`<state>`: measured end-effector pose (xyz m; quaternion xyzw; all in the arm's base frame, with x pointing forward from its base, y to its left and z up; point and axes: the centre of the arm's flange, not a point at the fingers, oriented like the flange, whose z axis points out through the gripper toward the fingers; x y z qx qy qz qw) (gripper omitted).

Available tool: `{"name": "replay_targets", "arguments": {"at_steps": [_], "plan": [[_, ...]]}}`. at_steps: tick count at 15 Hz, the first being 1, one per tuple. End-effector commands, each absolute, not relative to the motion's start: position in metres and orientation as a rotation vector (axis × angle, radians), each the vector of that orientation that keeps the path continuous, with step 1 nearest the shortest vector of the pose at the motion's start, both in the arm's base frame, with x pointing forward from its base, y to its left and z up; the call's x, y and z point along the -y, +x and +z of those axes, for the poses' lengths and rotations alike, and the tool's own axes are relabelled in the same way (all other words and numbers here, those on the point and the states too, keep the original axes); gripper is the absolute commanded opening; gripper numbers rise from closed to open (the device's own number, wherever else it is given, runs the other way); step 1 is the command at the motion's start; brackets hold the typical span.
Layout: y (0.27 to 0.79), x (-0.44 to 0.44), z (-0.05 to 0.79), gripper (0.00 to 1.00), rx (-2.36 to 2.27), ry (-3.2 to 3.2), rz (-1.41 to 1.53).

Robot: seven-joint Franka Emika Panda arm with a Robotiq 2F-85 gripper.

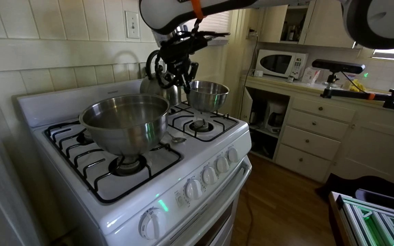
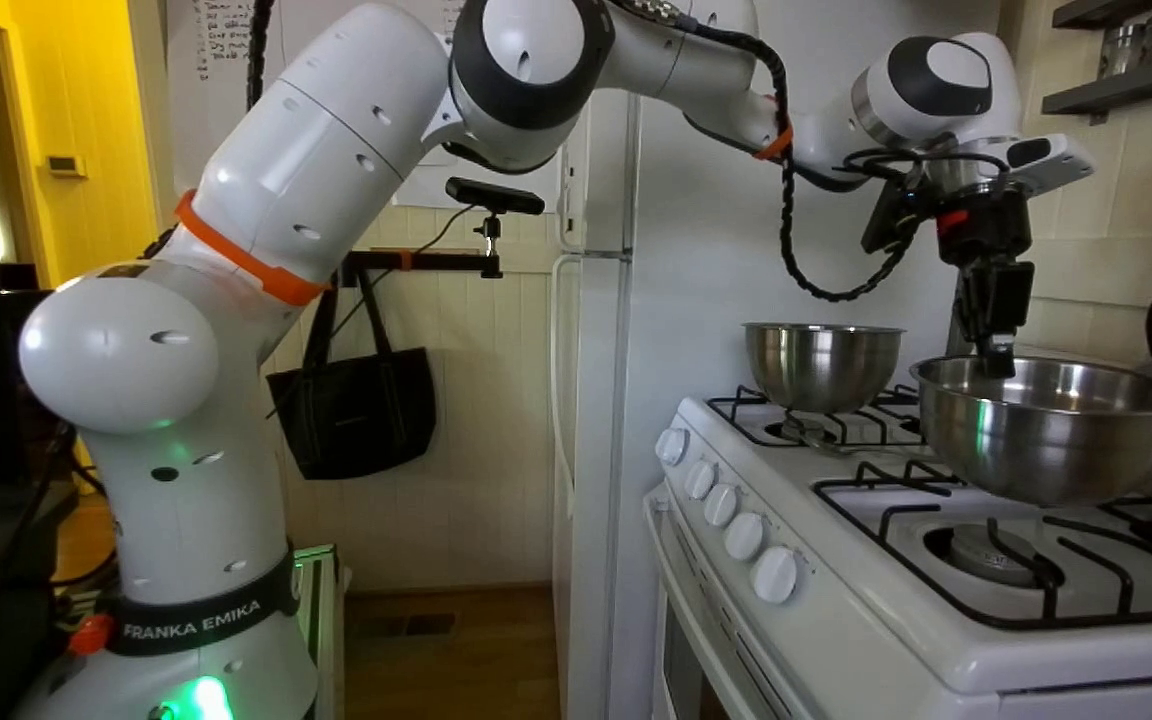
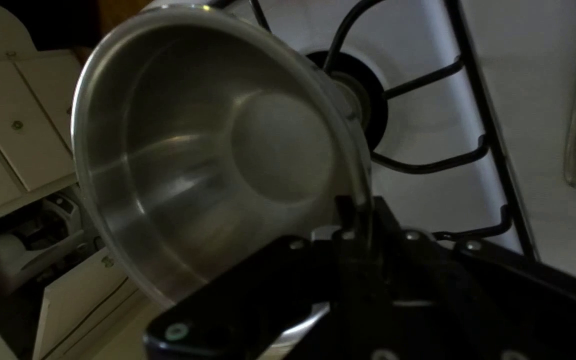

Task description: Shift the small bowl to the right side of the stove

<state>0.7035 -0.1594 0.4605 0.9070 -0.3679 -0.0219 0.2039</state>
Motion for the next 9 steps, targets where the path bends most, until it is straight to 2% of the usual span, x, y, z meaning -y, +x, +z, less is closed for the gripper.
{"name": "replay_targets", "arguments": {"at_steps": [1,9], "plan": [[0.723,0.145,0.458,0.03,1.031,2.502,-0.097],[0.728,0.122,0.441,0.03,1.025,2.487,-0.139]]}}
